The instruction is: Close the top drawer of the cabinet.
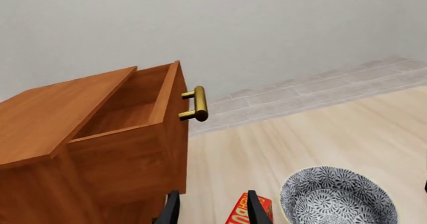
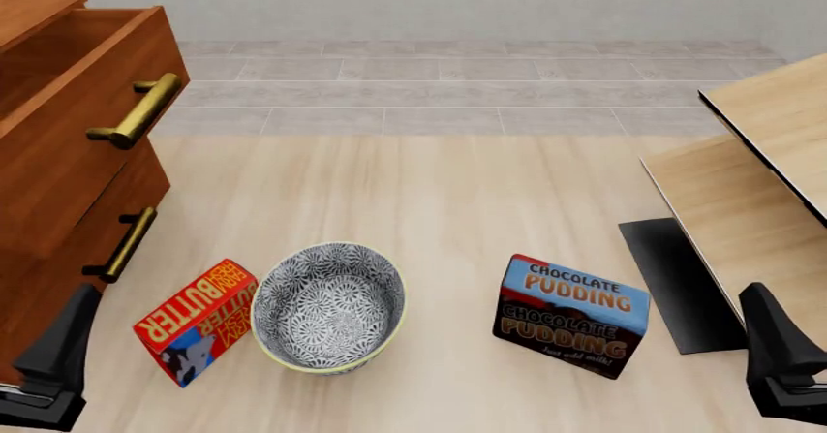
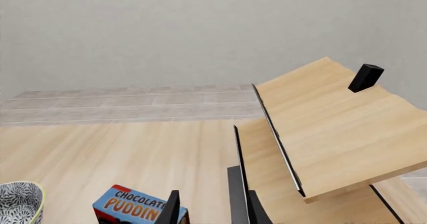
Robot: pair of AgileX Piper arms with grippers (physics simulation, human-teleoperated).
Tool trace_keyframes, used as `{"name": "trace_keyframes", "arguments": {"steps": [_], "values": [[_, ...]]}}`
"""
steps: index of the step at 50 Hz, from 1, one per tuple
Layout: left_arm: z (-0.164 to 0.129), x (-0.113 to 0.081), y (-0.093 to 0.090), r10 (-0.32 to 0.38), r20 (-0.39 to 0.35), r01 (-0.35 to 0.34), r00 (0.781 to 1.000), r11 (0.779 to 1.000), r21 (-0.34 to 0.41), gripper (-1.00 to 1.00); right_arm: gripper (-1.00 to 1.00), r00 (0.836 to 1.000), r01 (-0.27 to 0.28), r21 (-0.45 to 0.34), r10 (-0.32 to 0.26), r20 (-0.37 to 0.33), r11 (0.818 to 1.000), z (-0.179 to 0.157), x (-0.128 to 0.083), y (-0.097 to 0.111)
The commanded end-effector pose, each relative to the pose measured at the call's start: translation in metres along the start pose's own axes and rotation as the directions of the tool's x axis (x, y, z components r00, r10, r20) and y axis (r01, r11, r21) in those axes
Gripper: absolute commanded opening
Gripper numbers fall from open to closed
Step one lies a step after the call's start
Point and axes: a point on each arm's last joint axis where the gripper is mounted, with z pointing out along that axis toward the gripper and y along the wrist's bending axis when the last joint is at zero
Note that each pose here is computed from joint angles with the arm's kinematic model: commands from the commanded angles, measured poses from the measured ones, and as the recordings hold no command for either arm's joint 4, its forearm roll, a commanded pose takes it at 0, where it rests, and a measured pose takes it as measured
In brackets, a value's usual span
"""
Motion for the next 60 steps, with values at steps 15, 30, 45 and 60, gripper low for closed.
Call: {"name": "trace_keyframes", "arguments": {"steps": [15, 30, 45, 60], "values": [[-0.001, -0.008, -0.009, 0.199, 0.1, -0.213, 0.975, 0.964, 0.162, 1.0, 1.0, 1.0, -0.002, 0.001, 0.002, 0.005, 1.0, 0.0, 0.0, 0.0], [0.019, 0.002, -0.018, 0.397, 0.169, -0.422, 0.902, 0.894, 0.151, 1.0, 1.0, 1.0, -0.005, 0.008, 0.005, 0.007, 1.0, 0.0, 0.001, 0.0], [0.061, 0.007, -0.029, 0.629, 0.218, -0.658, 0.746, 0.748, 0.091, 1.0, 1.0, 1.0, -0.021, 0.009, 0.021, -0.011, 1.0, 0.0, 0.003, -0.001], [0.086, 0.02, -0.041, 0.739, 0.263, -0.77, 0.62, 0.638, 0.025, 1.0, 1.0, 1.0, -0.022, 0.018, 0.023, -0.015, 1.0, 0.0, 0.004, -0.001]]}}
